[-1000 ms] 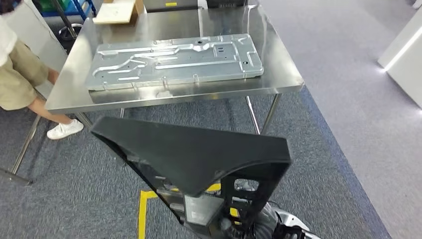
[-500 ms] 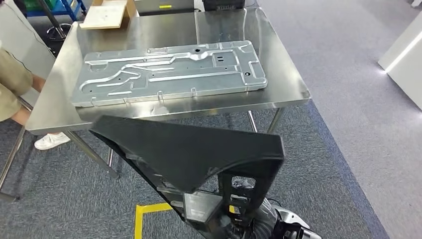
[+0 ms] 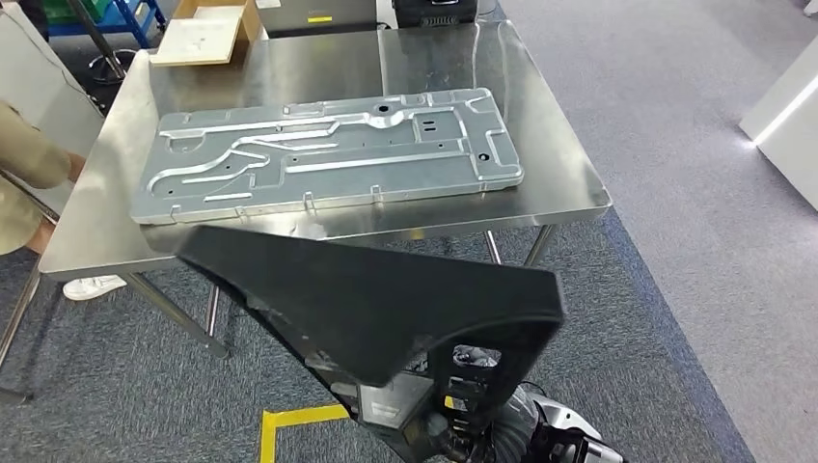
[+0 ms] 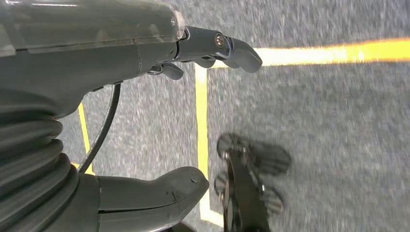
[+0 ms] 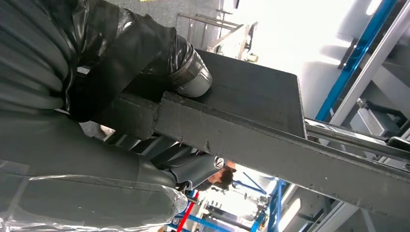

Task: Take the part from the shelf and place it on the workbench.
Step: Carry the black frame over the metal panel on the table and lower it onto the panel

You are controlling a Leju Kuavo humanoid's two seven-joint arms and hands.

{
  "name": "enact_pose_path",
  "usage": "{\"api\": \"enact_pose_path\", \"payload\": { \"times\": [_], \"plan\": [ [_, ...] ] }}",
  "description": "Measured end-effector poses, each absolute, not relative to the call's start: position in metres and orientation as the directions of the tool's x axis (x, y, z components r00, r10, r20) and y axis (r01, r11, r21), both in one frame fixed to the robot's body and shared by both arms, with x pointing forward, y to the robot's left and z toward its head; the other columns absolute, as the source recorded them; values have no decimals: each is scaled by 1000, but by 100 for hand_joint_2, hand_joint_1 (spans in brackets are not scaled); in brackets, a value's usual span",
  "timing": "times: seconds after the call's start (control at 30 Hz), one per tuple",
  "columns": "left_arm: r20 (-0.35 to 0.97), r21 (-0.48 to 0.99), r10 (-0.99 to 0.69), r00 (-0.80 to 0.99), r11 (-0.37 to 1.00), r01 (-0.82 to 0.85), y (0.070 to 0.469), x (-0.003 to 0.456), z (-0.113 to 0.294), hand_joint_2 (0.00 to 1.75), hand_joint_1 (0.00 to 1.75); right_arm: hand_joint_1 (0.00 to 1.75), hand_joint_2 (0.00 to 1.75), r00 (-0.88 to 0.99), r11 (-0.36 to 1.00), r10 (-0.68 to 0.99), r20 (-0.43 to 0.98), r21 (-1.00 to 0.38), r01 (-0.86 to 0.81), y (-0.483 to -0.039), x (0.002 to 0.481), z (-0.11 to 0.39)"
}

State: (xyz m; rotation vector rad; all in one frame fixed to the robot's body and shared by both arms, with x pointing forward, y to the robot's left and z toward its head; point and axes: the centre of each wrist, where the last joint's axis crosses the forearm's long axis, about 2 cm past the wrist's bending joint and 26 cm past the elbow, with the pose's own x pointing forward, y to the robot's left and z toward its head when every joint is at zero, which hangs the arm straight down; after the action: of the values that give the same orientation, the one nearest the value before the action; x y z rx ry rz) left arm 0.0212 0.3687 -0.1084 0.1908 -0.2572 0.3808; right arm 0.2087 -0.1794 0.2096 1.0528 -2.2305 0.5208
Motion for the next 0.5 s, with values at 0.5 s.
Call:
{"api": "enact_pose_path", "payload": {
  "times": [0.5],
  "plan": [
    [283, 134, 341, 897, 911, -389, 369, 20, -108, 175, 0, 175, 175, -500, 608, -547, 671, -92, -789, -180, 209, 210]
  ]
}}
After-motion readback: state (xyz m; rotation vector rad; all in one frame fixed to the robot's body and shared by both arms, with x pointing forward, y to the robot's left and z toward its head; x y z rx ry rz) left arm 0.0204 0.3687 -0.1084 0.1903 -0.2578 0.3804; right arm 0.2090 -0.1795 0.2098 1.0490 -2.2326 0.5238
